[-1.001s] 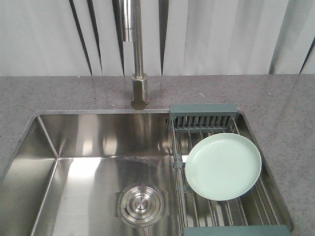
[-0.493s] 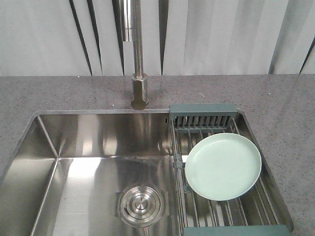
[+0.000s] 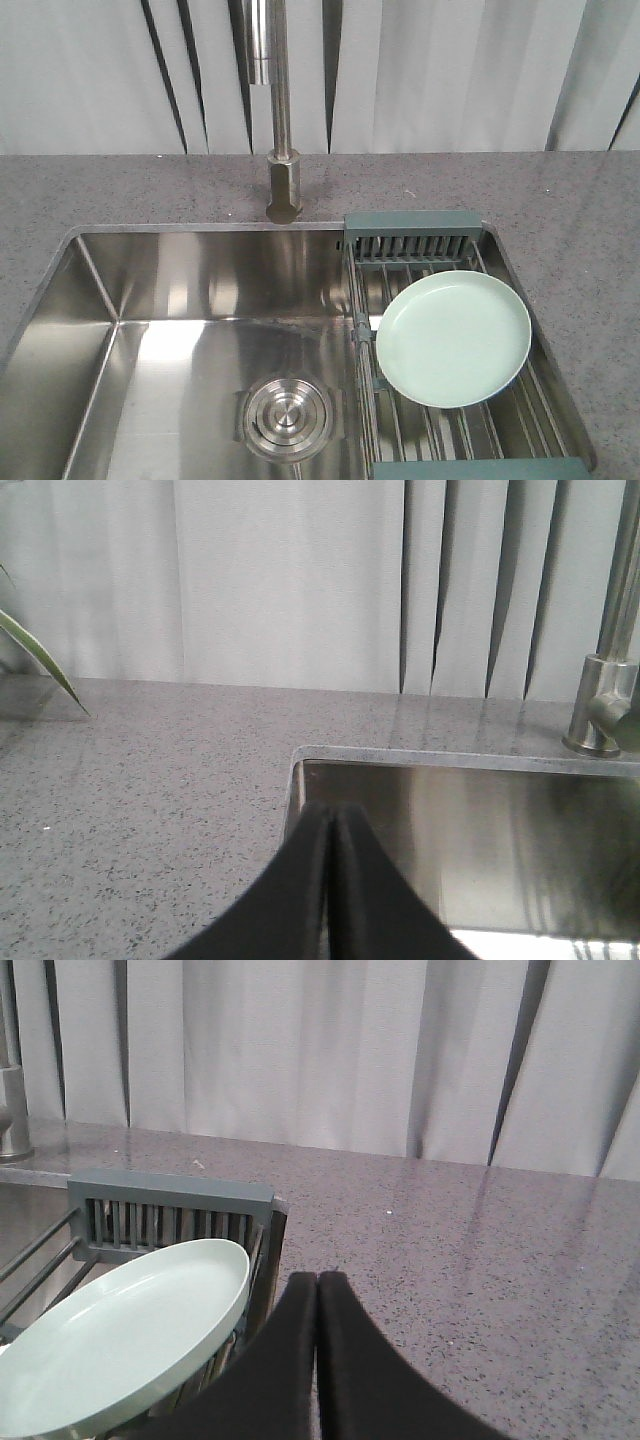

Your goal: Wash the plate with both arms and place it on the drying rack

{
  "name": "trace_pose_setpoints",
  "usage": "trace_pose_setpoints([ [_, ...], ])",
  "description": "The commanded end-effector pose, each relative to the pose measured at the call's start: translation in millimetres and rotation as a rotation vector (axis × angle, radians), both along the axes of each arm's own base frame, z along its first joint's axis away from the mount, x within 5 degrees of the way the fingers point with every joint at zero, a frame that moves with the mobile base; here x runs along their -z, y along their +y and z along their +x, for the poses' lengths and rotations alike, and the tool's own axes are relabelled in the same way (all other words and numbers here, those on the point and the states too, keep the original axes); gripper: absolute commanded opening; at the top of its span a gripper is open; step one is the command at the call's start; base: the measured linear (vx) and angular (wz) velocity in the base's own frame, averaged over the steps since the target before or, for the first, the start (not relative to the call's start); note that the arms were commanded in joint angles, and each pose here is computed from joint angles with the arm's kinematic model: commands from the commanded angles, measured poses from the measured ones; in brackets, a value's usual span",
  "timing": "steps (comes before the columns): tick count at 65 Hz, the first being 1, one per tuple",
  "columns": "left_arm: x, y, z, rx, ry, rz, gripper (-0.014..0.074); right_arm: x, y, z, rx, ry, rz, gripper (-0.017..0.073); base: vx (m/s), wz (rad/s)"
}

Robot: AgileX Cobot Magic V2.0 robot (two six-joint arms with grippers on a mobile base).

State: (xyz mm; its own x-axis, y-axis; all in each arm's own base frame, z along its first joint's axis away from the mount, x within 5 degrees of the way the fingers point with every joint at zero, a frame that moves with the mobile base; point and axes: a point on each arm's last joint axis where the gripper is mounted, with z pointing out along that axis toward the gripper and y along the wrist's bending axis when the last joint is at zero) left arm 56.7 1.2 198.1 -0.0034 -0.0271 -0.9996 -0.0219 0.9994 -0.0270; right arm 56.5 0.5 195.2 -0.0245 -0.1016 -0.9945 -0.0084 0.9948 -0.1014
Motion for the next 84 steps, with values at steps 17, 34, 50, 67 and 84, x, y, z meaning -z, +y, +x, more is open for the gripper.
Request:
trace_pose_setpoints([
  [17,-16.7,0.2,-2.9,-0.004,-0.117,-0.004,-0.0007,-6.4,-0.8,-0.1,0.011,-0.078,-0.011,-0.0008,0.00,0.00],
  [34,-16.7,0.2,-2.9,-0.004,-0.117,-0.004,-0.0007,-6.4,-0.9,-0.1,0.012,-0.078,-0.006,-0.0008,0.00,0.00],
  [50,-16.7,0.2,-2.9,-0.004,-0.117,-0.004,-0.0007,-6.4,-0.9,-0.1,0.012,-0.078,-0.007,-0.0008,0.00,0.00],
  [67,-16.7,0.2,-2.9,-0.004,-0.117,-0.004,-0.0007,-6.7,-0.9,-0.1,0.012,-0.079,-0.008,-0.0008,0.00,0.00],
  [84,-16.7,0.2,-2.9,-0.004,-0.117,-0.004,-0.0007,-6.7,-0.9,-0.1,0.012,-0.079,-0.008,-0.0008,0.00,0.00],
])
